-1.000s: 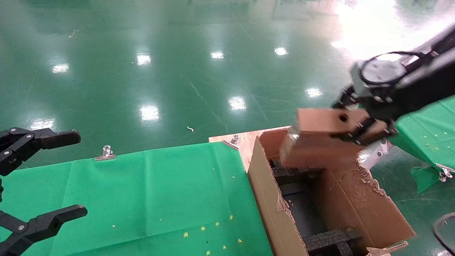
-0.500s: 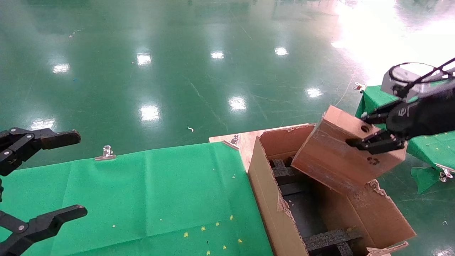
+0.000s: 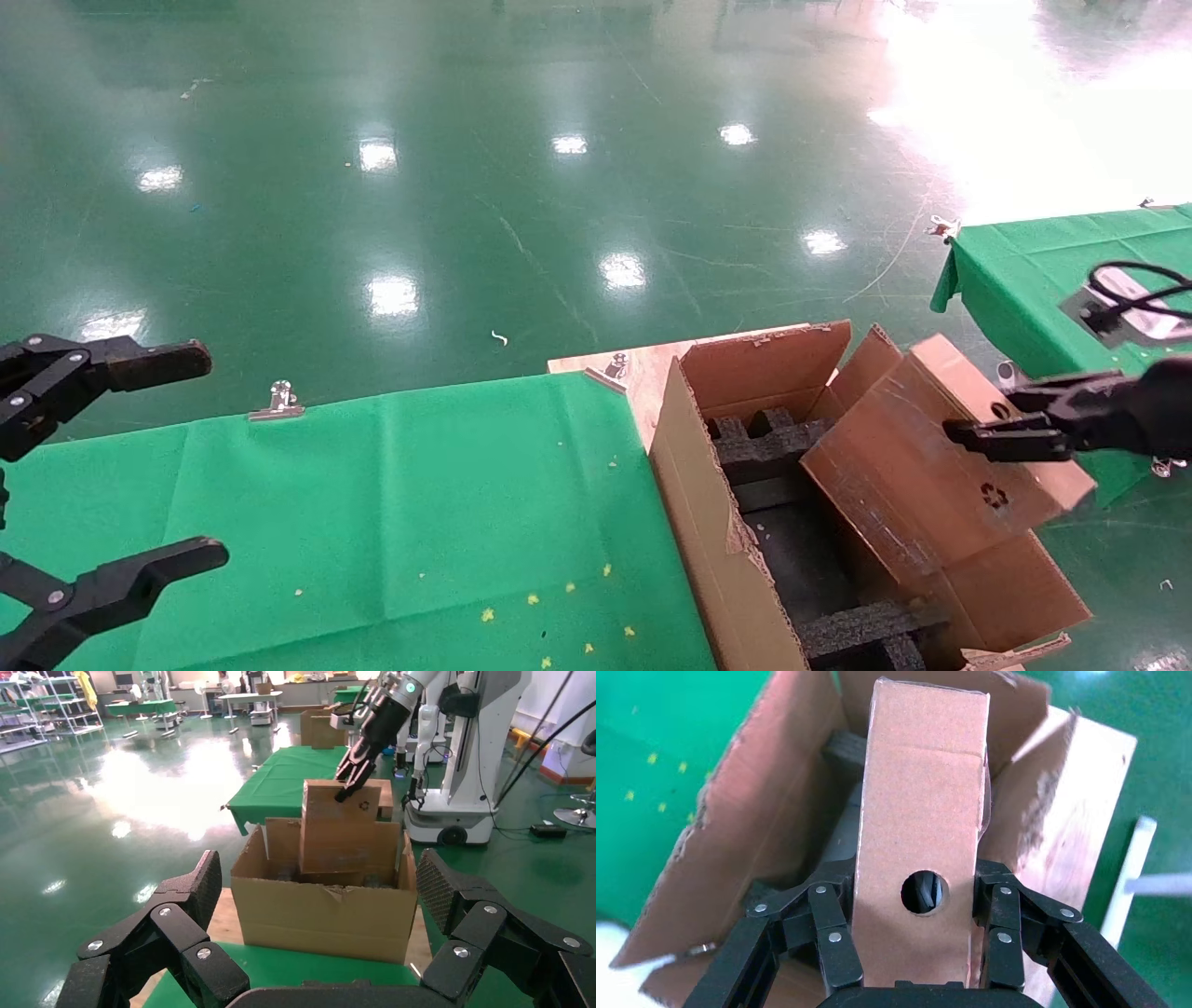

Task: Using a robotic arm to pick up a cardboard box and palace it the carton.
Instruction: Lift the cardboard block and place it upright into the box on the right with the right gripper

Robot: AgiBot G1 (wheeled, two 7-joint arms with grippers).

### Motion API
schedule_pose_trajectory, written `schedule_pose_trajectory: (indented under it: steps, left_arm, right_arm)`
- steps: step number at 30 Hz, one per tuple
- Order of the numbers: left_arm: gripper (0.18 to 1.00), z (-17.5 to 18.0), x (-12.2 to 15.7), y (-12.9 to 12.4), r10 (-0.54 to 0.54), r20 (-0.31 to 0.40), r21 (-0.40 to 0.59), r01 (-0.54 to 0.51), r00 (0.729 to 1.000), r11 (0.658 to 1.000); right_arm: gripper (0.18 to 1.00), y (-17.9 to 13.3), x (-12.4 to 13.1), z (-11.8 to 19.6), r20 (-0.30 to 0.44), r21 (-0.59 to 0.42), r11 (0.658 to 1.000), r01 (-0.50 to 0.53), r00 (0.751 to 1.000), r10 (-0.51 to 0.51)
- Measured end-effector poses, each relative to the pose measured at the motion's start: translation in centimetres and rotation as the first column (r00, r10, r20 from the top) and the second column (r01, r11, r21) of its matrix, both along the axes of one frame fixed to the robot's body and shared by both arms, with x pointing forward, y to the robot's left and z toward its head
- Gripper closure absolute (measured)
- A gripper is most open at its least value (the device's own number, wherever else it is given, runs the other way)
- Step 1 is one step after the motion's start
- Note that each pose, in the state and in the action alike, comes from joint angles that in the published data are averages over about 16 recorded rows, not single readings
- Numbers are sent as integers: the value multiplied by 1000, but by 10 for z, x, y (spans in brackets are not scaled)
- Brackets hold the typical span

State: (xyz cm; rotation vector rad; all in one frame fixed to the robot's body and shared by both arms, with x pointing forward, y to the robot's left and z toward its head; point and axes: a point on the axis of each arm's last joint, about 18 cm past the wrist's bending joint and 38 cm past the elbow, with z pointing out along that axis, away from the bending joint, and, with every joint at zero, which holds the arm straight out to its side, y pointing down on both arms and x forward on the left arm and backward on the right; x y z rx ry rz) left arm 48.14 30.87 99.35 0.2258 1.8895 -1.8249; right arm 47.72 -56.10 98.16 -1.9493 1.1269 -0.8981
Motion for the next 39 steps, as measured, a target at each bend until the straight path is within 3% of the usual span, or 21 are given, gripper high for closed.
schedule_pose_trajectory:
  steps: [7,19,29,39]
  left_arm:
    - [183,0,0,0,0,0,0,0,1000,1000]
    - [183,0,0,0,1,0,0,-1,1000,1000]
    - [183,0,0,0,1,0,0,-1,1000,1000]
    - [183,0,0,0,1,0,0,-1,1000,1000]
  right_arm:
    - [750,-1,-9,-18,6,67,995,72,997,-72]
    - [751,1,-13,-23,6,75,993,93,996,-93]
    - [751,-4,-3,-25,-37,71,988,139,990,-137]
    - [752,-11,16,-30,-105,39,970,242,966,-236]
